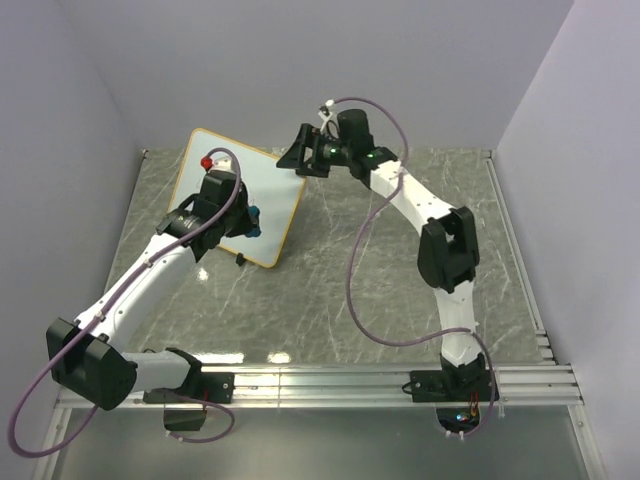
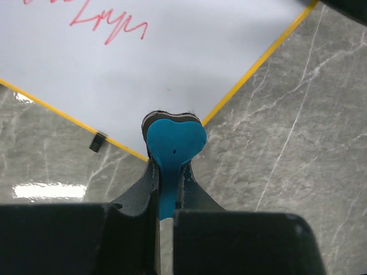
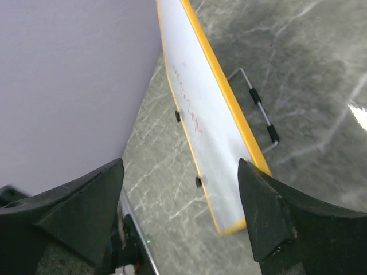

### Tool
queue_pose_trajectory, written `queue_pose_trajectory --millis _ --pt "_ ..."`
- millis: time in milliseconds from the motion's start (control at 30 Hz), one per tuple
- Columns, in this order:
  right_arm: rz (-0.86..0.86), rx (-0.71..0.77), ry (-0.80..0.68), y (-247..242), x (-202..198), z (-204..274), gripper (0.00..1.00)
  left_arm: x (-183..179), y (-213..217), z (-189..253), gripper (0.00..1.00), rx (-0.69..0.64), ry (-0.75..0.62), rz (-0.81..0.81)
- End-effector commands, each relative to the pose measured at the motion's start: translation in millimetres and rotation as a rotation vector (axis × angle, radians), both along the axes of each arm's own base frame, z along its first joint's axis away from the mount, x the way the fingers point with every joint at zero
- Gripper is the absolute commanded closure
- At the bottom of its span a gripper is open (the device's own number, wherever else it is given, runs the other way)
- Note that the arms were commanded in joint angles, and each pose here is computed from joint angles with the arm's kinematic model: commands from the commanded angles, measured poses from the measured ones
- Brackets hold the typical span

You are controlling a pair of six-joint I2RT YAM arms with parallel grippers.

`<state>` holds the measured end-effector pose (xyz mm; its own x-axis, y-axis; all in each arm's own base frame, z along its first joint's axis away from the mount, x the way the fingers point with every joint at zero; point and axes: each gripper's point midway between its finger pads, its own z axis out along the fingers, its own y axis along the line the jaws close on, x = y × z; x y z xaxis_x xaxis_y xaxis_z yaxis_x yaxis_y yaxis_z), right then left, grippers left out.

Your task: Erase the whiteboard

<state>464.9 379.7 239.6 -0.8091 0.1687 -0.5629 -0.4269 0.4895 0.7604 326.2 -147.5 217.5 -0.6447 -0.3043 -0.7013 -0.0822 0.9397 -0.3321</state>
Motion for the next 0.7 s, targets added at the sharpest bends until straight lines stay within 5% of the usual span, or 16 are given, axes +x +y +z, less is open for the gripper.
queue_pose_trajectory --millis 0,200,500,667 --pt "0.013 -0.02 -0.007 19 4 0 0.15 3 4 24 1.0 -0.006 -0.081 -0.056" --pt "-0.008 -0.076 -0.012 17 4 -10 0.16 23 8 19 1.0 -0.009 -0.067 -0.037" --pt "-0.046 0.039 -0.147 -28 -15 81 0.16 31 4 7 1.0 -0.03 -0.057 -0.032" --pt "-0.115 -0.019 -0.144 -48 2 73 0.16 35 -2 4 1.0 -0.045 -0.05 -0.044"
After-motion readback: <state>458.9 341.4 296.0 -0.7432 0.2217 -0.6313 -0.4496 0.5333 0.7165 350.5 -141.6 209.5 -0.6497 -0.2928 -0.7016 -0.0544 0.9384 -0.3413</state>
